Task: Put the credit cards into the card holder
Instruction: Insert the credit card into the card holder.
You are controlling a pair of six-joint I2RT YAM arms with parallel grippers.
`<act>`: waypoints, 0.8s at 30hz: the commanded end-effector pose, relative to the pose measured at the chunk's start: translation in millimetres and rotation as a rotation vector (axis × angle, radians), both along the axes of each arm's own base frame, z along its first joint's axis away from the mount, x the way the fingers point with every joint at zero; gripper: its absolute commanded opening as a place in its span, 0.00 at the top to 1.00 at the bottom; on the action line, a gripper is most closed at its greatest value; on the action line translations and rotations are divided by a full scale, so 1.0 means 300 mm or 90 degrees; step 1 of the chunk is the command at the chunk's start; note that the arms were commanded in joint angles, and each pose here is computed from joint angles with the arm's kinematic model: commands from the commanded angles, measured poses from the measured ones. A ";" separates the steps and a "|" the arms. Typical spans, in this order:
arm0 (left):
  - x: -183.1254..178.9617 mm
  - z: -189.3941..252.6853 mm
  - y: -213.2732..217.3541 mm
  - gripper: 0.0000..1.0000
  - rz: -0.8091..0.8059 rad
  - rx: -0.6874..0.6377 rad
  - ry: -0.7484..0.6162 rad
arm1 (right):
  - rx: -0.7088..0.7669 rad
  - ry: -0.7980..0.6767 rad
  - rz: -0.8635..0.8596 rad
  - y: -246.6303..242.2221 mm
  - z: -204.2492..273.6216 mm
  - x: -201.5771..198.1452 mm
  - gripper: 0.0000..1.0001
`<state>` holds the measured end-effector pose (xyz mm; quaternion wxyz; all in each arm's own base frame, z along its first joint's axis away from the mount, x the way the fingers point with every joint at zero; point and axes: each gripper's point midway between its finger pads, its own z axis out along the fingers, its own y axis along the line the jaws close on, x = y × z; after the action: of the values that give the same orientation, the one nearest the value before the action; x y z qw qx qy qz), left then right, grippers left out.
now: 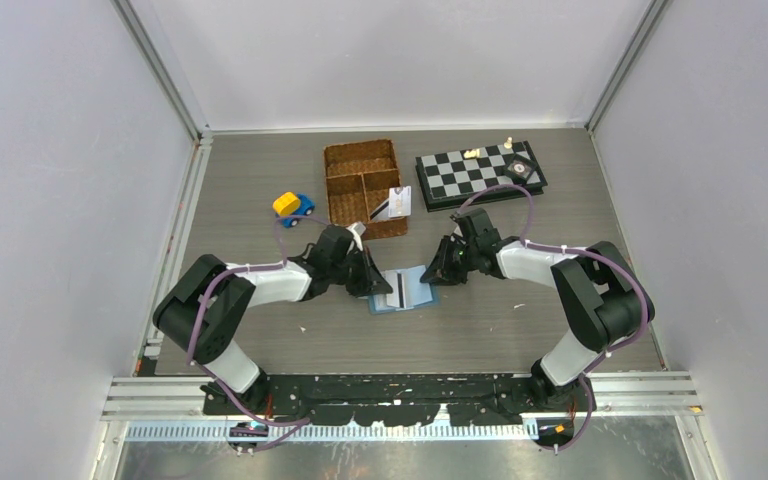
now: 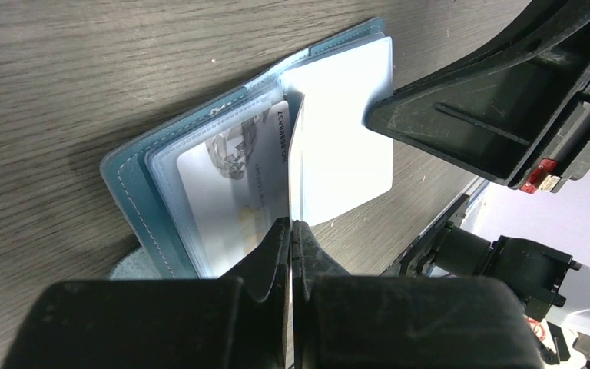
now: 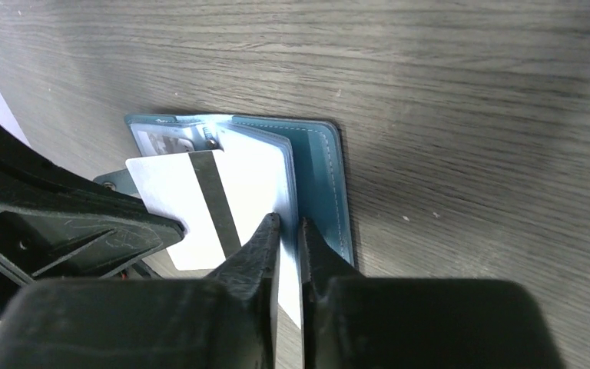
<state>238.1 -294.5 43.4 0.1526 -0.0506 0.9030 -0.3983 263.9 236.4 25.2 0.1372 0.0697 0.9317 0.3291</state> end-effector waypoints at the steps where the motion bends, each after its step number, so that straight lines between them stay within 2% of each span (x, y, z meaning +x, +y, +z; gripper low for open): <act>1: 0.014 -0.018 0.007 1.00 0.008 0.003 -0.013 | 0.013 0.020 0.011 0.023 -0.014 -0.037 0.93; 3: 0.015 -0.011 0.009 1.00 0.009 0.001 -0.015 | 0.002 0.021 0.006 0.014 -0.021 -0.037 0.99; 9: 0.009 0.019 0.004 1.00 0.010 -0.017 -0.014 | -0.028 0.034 -0.001 -0.009 -0.053 -0.042 1.00; 20: 0.006 0.040 -0.031 1.00 -0.004 -0.098 0.005 | -0.038 0.045 0.003 -0.012 -0.064 -0.045 0.99; 24: 0.006 0.054 -0.031 1.00 -0.004 -0.103 -0.001 | -0.036 0.049 0.006 -0.008 -0.069 -0.045 0.99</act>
<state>238.1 -294.6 46.1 0.1384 -0.0713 0.8845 -0.4397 264.4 237.4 25.4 0.1346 0.0706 0.9309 0.3323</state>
